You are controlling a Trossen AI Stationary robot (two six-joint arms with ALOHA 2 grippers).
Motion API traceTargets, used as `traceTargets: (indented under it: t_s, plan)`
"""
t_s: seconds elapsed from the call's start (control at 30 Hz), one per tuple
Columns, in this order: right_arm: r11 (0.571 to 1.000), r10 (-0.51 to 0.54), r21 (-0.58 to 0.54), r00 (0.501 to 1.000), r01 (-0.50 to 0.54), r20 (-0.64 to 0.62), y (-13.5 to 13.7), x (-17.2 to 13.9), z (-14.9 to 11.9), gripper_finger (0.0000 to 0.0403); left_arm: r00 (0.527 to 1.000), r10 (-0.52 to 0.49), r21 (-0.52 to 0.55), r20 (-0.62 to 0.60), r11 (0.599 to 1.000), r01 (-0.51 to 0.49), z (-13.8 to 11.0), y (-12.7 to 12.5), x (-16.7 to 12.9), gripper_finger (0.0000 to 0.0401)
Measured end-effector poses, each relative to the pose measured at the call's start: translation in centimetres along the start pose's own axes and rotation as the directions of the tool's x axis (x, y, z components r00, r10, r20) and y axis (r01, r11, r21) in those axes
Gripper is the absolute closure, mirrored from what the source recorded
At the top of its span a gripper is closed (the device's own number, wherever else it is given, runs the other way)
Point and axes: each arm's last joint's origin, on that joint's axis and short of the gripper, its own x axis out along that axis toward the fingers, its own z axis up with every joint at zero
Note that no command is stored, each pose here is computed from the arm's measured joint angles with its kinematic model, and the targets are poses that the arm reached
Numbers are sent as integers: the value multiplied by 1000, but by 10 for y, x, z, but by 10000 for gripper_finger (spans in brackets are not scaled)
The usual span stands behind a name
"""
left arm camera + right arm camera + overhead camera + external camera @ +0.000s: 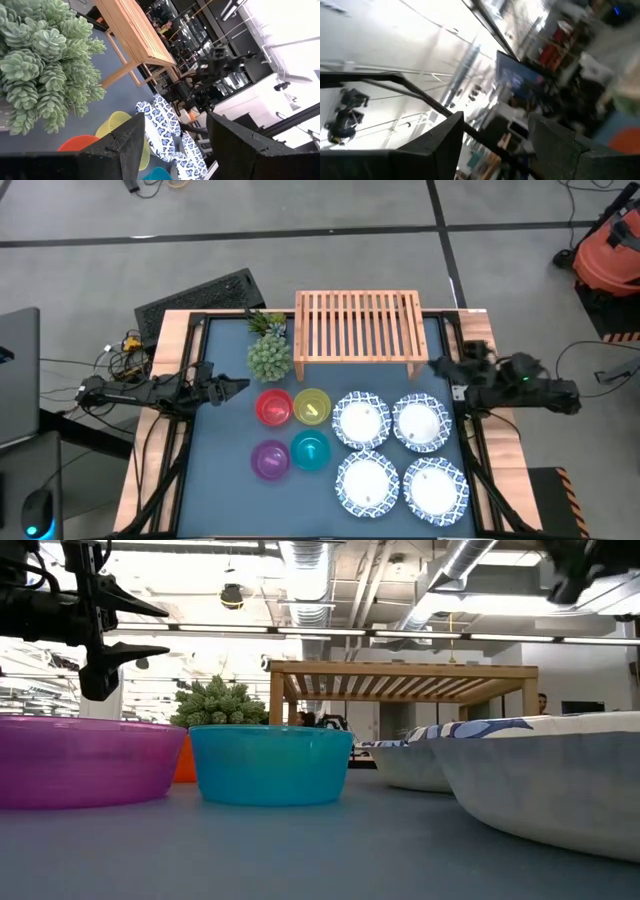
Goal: Place and stack bowls onto a shelf
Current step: Put the white patterned bowl on the shelf
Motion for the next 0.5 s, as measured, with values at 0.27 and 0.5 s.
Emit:
traceTargets:
  t_s: [0.27, 0.5]
  plan:
    - [985, -165, -71, 976, 156, -141, 36, 24, 18, 154, 1000, 2, -42, 3, 999, -2, 0, 0, 0, 205]
    - [806, -518, -75, 639, 587, -569, -1, 44, -13, 154, 1000, 3, -45, 4, 999, -3, 0, 0, 0, 205]
